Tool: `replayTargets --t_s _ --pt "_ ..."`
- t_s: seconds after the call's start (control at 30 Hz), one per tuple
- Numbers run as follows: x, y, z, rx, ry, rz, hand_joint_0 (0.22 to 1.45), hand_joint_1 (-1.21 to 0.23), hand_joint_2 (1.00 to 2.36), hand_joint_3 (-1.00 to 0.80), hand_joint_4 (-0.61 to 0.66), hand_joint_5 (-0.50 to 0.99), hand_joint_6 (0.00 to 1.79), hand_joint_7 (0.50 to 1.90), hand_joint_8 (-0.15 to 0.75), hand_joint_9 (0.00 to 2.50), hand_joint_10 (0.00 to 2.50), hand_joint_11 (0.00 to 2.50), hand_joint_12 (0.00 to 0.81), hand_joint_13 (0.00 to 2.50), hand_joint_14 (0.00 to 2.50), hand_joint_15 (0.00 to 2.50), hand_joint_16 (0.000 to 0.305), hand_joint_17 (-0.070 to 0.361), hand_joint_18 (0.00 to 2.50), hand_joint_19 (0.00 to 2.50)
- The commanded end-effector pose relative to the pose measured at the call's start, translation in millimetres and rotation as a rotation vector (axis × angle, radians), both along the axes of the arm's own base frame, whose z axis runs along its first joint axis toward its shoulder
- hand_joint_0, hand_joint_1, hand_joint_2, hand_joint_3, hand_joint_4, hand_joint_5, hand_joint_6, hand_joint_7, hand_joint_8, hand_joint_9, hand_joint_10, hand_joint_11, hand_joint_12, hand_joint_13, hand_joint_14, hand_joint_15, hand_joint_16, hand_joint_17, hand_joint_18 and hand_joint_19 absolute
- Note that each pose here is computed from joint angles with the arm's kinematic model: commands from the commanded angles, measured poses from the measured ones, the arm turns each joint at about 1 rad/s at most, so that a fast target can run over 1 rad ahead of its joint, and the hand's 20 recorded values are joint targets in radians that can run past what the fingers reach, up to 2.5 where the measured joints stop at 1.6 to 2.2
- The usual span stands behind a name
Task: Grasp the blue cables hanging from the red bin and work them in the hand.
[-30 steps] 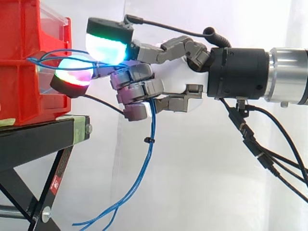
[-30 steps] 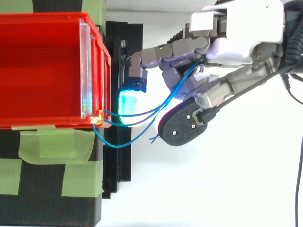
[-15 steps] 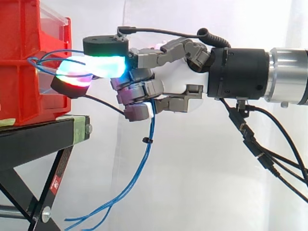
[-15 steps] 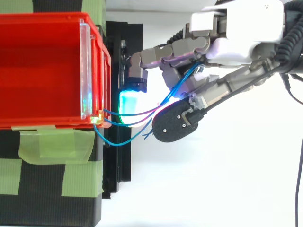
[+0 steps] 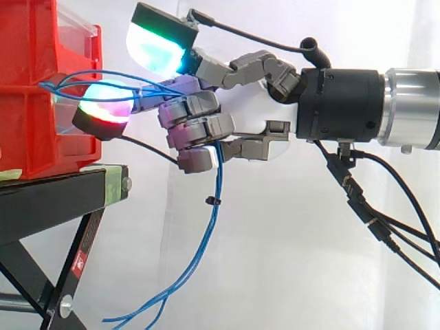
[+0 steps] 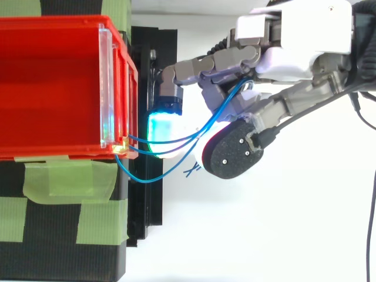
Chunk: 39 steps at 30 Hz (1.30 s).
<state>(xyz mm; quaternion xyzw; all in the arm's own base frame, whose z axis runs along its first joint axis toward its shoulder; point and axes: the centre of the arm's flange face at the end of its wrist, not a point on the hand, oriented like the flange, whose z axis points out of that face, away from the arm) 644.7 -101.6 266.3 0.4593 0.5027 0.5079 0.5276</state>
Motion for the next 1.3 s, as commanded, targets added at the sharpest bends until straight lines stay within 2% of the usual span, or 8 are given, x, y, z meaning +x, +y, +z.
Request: replayTargets --t_s 0.0,0.23,0.5,0.87,1.1,1.27 --pt "0.1 0.0 0.0 0.0 -0.001 0.0 0.92 -0.63 1.01 -0.8 0.28 0.27 0.0 1.34 0.39 0.5 2.5 1.88 0.437 0.73 2.5 1.49 0.045 0.102 1.21 1.18" --pt "0.3 -0.2 0.6 0.0 -0.001 -0.002 1.0 -0.64 1.02 -0.62 0.27 0.27 0.02 1.32 0.383 0.5 2.5 1.84 0.437 0.74 2.5 1.49 0.045 0.102 1.24 1.23" --pt "-0.1 -0.2 -0.1 0.0 0.001 -0.002 1.03 -0.64 1.02 -0.51 0.27 0.27 0.03 1.32 0.379 0.51 2.5 1.83 0.431 0.75 2.5 1.49 0.045 0.101 1.23 1.2" --pt "-0.1 -0.2 -0.1 0.0 0.001 -0.002 0.9 -0.6 1.01 -0.76 0.28 0.28 0.01 1.34 0.386 0.51 2.5 1.87 0.432 0.75 2.5 1.49 0.046 0.103 1.25 1.22" --pt "0.1 0.8 -0.1 0.0 0.001 0.0 0.89 -0.62 1.01 -0.87 0.28 0.29 0.01 1.33 0.386 0.52 2.5 1.85 0.434 0.76 2.5 1.48 0.045 0.102 1.26 1.2" --pt "0.4 2.0 0.3 0.0 0.002 0.003 0.91 -0.65 1.0 -0.89 0.29 0.29 0.02 1.33 0.383 0.53 2.5 1.84 0.438 0.78 2.5 1.48 0.045 0.101 1.28 1.21"
